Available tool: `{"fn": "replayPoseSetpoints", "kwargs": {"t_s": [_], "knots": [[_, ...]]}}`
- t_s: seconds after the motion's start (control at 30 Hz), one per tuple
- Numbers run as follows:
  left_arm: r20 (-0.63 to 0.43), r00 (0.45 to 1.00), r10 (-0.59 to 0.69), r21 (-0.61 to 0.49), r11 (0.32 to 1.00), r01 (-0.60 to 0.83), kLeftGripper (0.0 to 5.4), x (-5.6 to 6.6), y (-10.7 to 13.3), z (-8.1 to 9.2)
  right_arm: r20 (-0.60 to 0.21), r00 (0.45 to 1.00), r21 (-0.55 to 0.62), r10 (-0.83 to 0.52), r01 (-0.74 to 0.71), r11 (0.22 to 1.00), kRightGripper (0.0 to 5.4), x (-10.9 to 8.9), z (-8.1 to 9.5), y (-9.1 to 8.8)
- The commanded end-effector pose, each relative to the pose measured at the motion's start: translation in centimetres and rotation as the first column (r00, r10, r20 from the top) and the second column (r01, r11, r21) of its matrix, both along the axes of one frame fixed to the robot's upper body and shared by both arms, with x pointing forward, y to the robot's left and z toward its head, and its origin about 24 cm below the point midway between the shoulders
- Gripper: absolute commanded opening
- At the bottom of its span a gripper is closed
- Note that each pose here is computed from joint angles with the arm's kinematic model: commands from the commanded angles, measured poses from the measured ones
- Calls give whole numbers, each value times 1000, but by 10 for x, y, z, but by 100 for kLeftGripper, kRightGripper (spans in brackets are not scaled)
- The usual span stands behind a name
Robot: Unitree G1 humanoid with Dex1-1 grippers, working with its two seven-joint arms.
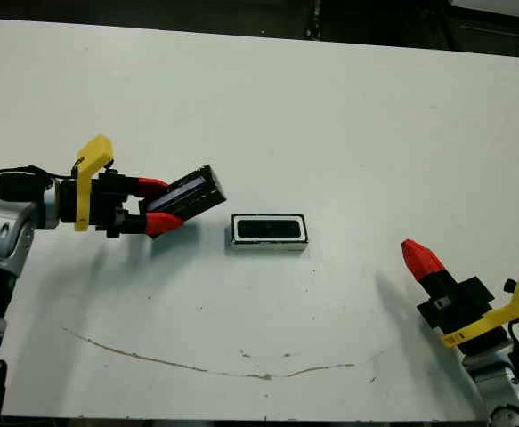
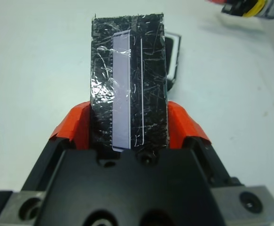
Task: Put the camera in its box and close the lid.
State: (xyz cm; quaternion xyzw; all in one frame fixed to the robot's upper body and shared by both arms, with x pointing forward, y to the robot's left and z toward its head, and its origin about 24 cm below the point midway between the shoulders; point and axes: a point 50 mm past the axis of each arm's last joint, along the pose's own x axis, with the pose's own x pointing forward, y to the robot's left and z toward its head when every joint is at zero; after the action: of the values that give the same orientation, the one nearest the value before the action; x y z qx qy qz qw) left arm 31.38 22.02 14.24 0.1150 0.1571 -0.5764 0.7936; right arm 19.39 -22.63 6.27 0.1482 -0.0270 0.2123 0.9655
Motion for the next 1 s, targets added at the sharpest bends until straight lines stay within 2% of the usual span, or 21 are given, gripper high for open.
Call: {"fn": "replayPoseSetpoints", "kwargs": {"t_s": [0.03,0.37,0.57,0.73,1.0], "knots": [[-42,998,-51,3,999,51,316,3,-12,-6,-17,1000,-21,-24,24,1000,0,-4,-1,-1],[-111,988,-110,48,992,115,316,7,-37,-28,-11,1000,-9,-11,11,1000,0,-4,-1,-3],[-99,986,-131,107,984,142,316,8,-43,-35,-10,1000,-19,-13,13,1000,0,-4,0,-3],[-119,984,-130,118,983,143,316,8,-42,-42,-7,1000,-7,-10,10,1000,0,-3,-2,-3],[-161,975,-154,77,983,168,316,5,-48,-47,-3,1000,-12,-7,7,1000,0,-3,-1,-3]]}}
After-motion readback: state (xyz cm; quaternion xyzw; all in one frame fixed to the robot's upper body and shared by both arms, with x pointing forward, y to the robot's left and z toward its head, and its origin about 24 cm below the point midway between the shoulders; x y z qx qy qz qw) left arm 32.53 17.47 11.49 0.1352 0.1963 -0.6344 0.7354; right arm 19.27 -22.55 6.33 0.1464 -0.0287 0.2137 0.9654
